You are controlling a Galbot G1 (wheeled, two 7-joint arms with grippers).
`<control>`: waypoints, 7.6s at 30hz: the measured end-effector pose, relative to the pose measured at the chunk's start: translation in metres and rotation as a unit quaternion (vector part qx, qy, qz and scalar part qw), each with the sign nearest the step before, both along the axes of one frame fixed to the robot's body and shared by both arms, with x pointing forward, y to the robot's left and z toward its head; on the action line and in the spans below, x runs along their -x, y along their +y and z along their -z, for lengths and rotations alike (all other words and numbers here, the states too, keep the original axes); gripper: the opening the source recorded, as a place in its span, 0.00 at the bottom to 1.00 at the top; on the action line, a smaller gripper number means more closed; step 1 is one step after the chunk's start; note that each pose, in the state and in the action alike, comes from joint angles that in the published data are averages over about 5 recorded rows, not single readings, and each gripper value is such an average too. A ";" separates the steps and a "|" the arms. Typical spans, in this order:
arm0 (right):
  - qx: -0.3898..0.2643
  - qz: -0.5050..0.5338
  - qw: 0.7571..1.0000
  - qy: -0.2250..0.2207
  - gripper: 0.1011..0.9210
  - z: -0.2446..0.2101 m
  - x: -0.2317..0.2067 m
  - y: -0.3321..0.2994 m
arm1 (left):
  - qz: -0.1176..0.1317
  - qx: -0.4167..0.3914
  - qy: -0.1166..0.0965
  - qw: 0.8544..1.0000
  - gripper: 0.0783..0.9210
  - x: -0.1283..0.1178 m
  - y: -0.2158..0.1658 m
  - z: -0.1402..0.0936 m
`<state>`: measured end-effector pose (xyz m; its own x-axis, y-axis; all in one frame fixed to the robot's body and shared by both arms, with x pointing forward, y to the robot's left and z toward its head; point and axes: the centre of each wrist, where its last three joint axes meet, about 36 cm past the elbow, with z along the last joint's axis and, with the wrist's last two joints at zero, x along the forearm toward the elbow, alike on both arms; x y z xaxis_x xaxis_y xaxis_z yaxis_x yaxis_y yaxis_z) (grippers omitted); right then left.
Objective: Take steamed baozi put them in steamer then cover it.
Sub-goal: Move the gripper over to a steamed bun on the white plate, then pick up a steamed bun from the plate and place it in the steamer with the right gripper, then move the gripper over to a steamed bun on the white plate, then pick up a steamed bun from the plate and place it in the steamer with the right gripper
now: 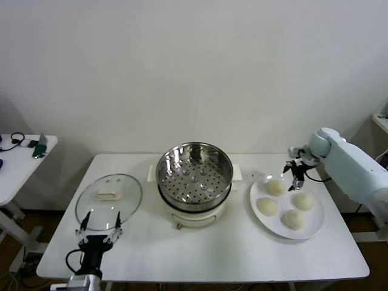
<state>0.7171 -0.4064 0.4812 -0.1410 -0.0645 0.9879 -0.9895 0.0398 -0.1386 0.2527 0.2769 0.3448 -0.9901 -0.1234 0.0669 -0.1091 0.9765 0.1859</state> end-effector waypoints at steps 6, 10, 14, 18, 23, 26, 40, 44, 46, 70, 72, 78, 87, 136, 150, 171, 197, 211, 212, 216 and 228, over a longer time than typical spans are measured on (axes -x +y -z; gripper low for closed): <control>0.007 0.001 1.000 0.011 0.88 0.012 -0.005 0.009 | -0.002 0.001 0.002 1.000 0.88 -0.001 0.001 0.001; 0.009 0.002 1.000 0.015 0.88 0.018 -0.007 0.014 | -0.003 0.003 0.000 1.000 0.88 -0.002 0.001 0.001; 0.009 0.000 1.000 0.019 0.88 0.024 -0.009 0.019 | -0.004 0.004 0.000 1.000 0.88 -0.003 0.001 0.001; 0.009 -0.003 1.000 0.017 0.88 0.027 -0.011 0.024 | -0.003 0.005 0.001 1.000 0.88 -0.003 0.000 0.002; 0.012 -0.008 1.000 0.017 0.88 0.030 -0.014 0.028 | -0.003 0.005 0.002 1.000 0.88 -0.003 0.000 0.003; 0.015 -0.013 1.000 0.018 0.86 0.031 -0.015 0.028 | -0.003 0.005 0.003 1.000 0.88 -0.002 0.000 0.003; 0.022 -0.025 0.999 0.024 0.76 0.031 -0.017 0.026 | -0.005 0.005 0.005 1.000 0.88 0.001 0.000 0.004; 0.023 -0.029 0.999 0.022 0.75 0.025 -0.018 0.024 | -0.006 0.005 0.005 1.000 0.88 0.002 0.001 0.004; 0.024 -0.032 0.999 0.020 0.75 0.020 -0.019 0.024 | -0.007 0.006 0.005 1.000 0.88 0.003 0.001 0.004; 0.057 -0.287 0.952 -0.088 0.75 -0.220 -0.036 0.176 | -0.009 0.014 0.007 1.000 0.88 0.013 -0.001 -0.005; 0.065 -0.318 0.941 -0.092 0.75 -0.234 -0.031 0.198 | -0.008 0.015 0.006 1.000 0.88 0.014 -0.002 -0.006; 0.088 -0.412 0.902 -0.092 0.75 -0.250 -0.009 0.265 | -0.007 0.014 0.007 1.000 0.88 0.015 -0.001 -0.008; 0.147 -0.534 0.828 -0.089 0.75 -0.224 0.013 0.345 | -0.005 0.015 0.009 1.000 0.88 0.018 -0.002 -0.008; 0.186 -0.624 0.753 -0.096 0.88 -0.159 0.024 0.396 | -0.015 0.027 0.012 0.999 0.88 0.019 0.002 -0.008; 0.041 -0.365 0.923 -0.116 0.88 -0.201 0.032 0.217 | -0.003 0.029 0.006 1.000 0.88 0.016 -0.006 -0.014; -0.016 -0.073 0.997 -0.004 0.88 -0.064 0.080 0.063 | -0.008 0.022 0.010 1.000 0.88 0.025 -0.002 -0.020; -0.008 -0.031 0.999 0.037 0.88 0.027 0.071 0.068 | -0.018 0.008 0.019 1.000 0.88 0.023 0.008 -0.018; -0.007 -0.026 0.999 0.044 0.74 0.035 0.063 0.071 | -0.019 0.002 0.016 1.000 0.88 0.016 0.011 -0.020; -0.007 -0.025 0.999 0.044 0.73 0.034 0.062 0.070 | -0.019 0.001 0.016 1.000 0.88 0.016 0.011 -0.021; -0.009 -0.020 0.999 0.043 0.70 0.033 0.060 0.069 | -0.019 0.001 0.017 1.000 0.88 0.016 0.011 -0.020; -0.036 0.005 0.999 0.019 0.69 -0.018 0.048 0.062 | -0.017 0.004 0.019 1.000 0.88 0.019 0.008 -0.020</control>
